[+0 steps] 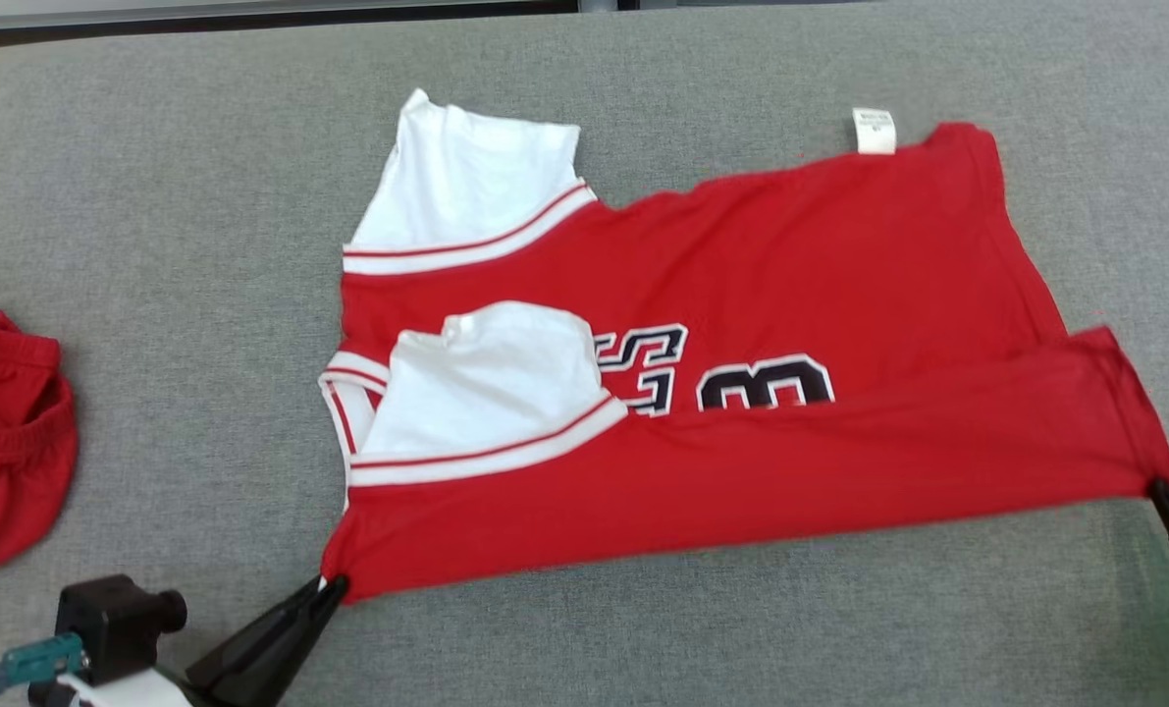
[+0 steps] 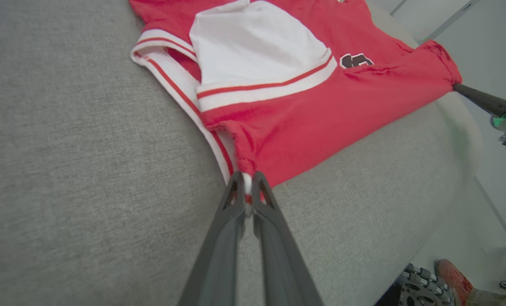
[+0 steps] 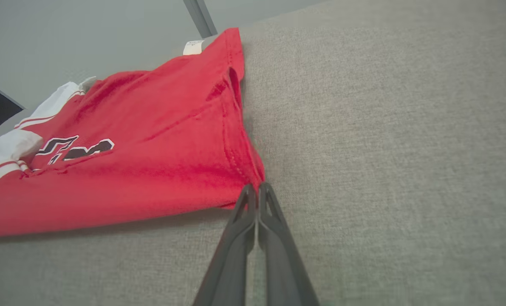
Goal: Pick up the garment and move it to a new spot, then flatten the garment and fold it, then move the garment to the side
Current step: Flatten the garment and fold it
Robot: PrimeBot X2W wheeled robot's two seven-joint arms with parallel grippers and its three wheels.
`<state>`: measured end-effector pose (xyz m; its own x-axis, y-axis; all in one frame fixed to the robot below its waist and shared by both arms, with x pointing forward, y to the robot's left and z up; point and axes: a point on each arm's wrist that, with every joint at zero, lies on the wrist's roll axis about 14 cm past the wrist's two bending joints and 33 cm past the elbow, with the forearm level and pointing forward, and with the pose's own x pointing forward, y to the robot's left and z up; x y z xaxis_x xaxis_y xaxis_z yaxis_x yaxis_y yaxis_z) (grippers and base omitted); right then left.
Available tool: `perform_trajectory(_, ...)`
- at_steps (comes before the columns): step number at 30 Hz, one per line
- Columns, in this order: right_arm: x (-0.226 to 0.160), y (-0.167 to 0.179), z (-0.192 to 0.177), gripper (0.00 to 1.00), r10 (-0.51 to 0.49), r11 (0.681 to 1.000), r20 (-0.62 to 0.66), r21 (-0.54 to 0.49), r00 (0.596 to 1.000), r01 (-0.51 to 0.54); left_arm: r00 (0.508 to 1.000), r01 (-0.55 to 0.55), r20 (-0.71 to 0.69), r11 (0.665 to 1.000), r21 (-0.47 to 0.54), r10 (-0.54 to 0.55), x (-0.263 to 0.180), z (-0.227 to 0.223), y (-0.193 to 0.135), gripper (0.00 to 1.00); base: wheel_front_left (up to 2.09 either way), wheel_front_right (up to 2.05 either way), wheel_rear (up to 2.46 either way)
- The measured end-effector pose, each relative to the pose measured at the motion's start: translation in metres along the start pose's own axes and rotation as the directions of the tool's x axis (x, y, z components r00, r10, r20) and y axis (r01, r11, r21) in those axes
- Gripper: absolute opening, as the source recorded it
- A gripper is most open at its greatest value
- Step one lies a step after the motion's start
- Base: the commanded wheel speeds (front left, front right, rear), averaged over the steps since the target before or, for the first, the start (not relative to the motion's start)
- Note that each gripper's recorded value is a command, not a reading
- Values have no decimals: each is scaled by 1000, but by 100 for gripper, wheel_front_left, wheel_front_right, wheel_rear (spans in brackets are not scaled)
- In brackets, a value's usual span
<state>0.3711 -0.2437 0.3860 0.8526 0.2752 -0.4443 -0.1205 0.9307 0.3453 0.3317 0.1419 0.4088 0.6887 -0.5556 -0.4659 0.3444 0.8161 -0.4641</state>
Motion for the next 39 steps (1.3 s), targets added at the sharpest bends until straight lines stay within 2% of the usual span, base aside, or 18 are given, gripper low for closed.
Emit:
perform_trajectory(10,-33,5,-22,0,-7,997,-109,78,994,15,999,-32,-18,999,32,32,-13,-11,-4,0,0,0,0)
perform_trajectory(14,-37,5,-17,0,-17,996,-105,89,994,26,997,-65,-26,997,32,66,-15,-12,0,0,0,0,0)
perform_trajectory(15,-39,4,-19,41,-26,995,-113,97,993,37,997,-68,-35,997,25,69,-15,-14,0,34,0,0,0)
perform_trajectory(16,-41,3,-23,100,-30,994,-131,99,991,43,997,-69,-43,997,23,70,-15,-16,0,64,0,0,0)
perform_trajectory(18,-42,3,-25,100,-40,993,-146,104,989,56,996,-73,-53,997,19,74,-15,-18,-1,100,0,0,0)
perform_trajectory(23,-43,0,-8,100,-68,994,-100,83,993,76,994,-84,-72,996,-9,83,-14,-21,-2,100,0,0,0)
perform_trajectory(26,-38,6,9,100,-61,998,-36,29,998,62,996,-74,-43,997,-16,73,-11,-10,-4,100,0,0,0)
perform_trajectory(30,-15,26,42,100,-12,999,110,-36,994,16,988,-85,130,995,53,77,5,56,7,100,0,0,0)
perform_trajectory(31,-2,42,44,100,30,999,128,-39,991,-25,984,-76,170,994,79,62,16,82,8,100,0,0,0)
perform_trajectory(39,36,80,45,100,143,988,120,-69,982,-135,995,-71,88,966,250,50,87,153,31,100,0,0,0)
